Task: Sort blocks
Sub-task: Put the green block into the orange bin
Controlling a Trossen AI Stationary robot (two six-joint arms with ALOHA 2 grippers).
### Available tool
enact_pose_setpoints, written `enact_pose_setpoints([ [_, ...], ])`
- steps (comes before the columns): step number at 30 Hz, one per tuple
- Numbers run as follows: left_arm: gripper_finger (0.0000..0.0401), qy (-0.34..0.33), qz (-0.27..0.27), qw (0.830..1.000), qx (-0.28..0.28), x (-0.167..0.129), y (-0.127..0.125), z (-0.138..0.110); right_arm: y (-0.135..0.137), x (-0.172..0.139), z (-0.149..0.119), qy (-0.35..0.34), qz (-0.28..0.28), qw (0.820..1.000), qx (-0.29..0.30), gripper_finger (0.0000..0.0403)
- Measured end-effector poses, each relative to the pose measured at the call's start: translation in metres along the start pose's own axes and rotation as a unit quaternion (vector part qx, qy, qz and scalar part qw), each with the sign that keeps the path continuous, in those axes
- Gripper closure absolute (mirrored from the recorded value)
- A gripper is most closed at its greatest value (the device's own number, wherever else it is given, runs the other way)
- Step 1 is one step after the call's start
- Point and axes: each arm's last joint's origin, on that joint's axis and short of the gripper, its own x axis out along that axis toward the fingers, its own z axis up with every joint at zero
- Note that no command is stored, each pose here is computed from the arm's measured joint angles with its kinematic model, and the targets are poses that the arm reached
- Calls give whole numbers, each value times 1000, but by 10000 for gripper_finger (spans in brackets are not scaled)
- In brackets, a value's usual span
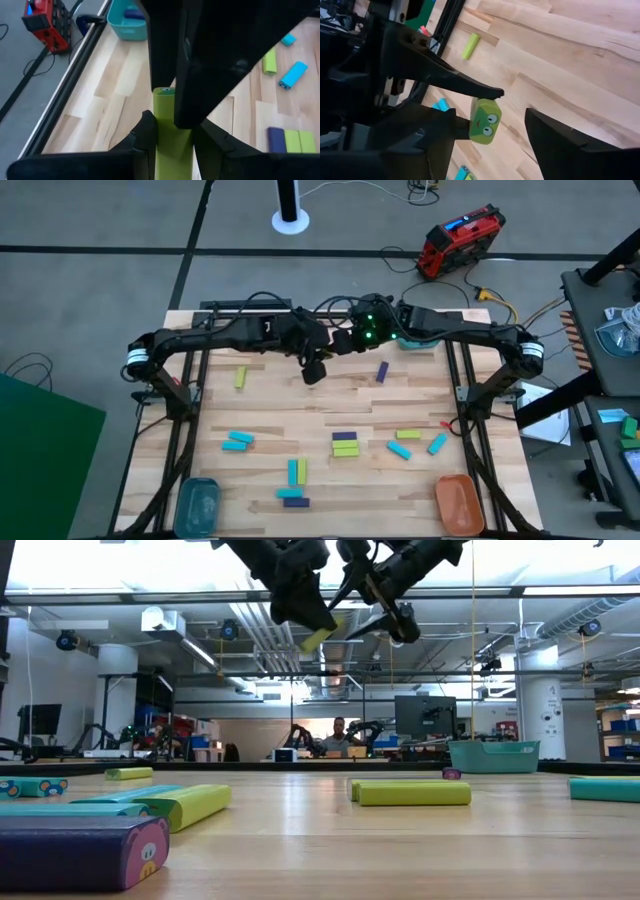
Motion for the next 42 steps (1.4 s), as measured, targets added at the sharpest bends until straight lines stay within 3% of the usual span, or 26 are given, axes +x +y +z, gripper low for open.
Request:
enact_pose_setpoints([
  [10,330,-20,-2,1000,2,-6,-2,9,0,0,0,-4,-1,1000,-3,229],
  [20,330,-21,-1,1000,-8,-7,-12,10,1,-1,0,1,4,1000,-11,344],
  [29,268,-19,-16,999,-27,-8,-15,10,-3,-6,-2,0,-27,999,-39,348],
  [35,262,-6,-16,999,-37,-8,-15,8,-8,-31,-10,34,-100,992,-75,348],
  [42,260,1,-12,999,-38,-8,-14,6,-2,-76,-24,75,-130,982,-117,348],
])
